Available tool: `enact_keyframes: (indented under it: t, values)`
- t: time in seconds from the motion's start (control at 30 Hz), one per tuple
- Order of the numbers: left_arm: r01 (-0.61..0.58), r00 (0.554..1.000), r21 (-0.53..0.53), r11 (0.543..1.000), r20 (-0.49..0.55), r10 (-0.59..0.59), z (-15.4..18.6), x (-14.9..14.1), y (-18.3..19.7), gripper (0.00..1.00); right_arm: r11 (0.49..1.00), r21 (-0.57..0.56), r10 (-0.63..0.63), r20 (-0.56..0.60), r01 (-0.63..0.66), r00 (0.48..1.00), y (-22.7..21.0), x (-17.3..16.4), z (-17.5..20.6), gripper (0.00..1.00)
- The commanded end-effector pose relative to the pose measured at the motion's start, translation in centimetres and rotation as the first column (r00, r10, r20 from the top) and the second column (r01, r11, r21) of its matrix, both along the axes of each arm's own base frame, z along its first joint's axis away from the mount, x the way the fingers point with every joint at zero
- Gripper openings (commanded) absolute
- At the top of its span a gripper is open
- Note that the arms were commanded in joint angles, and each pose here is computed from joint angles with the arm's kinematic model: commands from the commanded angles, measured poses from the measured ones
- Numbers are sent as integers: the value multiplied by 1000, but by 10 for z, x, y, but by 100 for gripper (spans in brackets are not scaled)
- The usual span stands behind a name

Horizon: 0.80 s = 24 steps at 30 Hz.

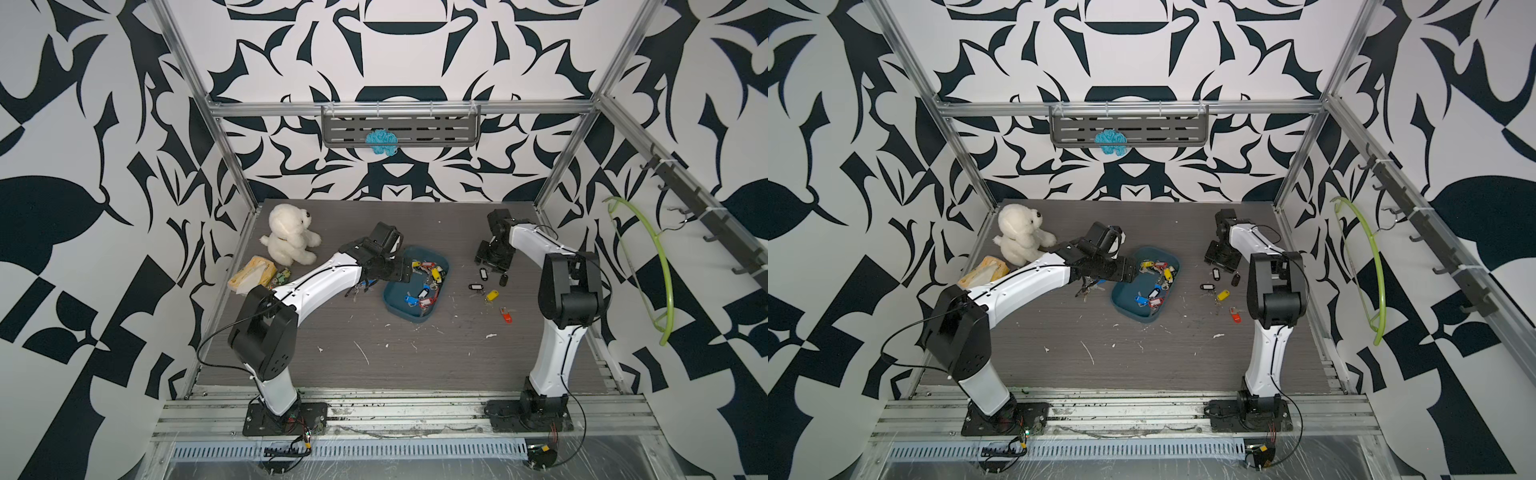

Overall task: Take the keys out of the storage box
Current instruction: Place the key at the center of the board.

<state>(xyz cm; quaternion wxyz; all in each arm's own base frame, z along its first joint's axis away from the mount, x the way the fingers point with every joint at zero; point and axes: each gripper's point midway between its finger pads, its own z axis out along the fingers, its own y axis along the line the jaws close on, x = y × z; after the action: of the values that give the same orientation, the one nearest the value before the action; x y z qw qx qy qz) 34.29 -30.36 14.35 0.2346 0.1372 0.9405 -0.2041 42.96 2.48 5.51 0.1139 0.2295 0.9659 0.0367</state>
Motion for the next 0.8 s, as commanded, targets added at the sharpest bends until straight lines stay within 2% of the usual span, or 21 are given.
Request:
enact_keyframes:
  t: [0.0, 0.2, 0.3, 0.5, 0.77]
  values:
    - [29, 1000, 32, 999, 8, -30, 0, 5, -4, 86, 1000, -22, 3, 100, 0, 995, -5, -4, 47, 57]
    - [96, 995, 76, 993, 15, -97, -4, 6, -16, 75, 1000, 15, 18, 222, -21, 975, -1, -34, 98, 46]
    - [133, 991, 87, 987, 7, -134, -8, 5, -26, 67, 999, 49, 10, 251, -23, 968, 3, -58, 108, 40]
    - [200, 979, 82, 976, -43, -197, -27, 1, -49, 53, 996, 86, 1, 244, -23, 970, 7, -97, 95, 30]
    - [234, 970, 88, 968, -89, -226, -53, 5, -67, 43, 996, 93, -5, 218, -16, 976, 7, -109, 77, 22]
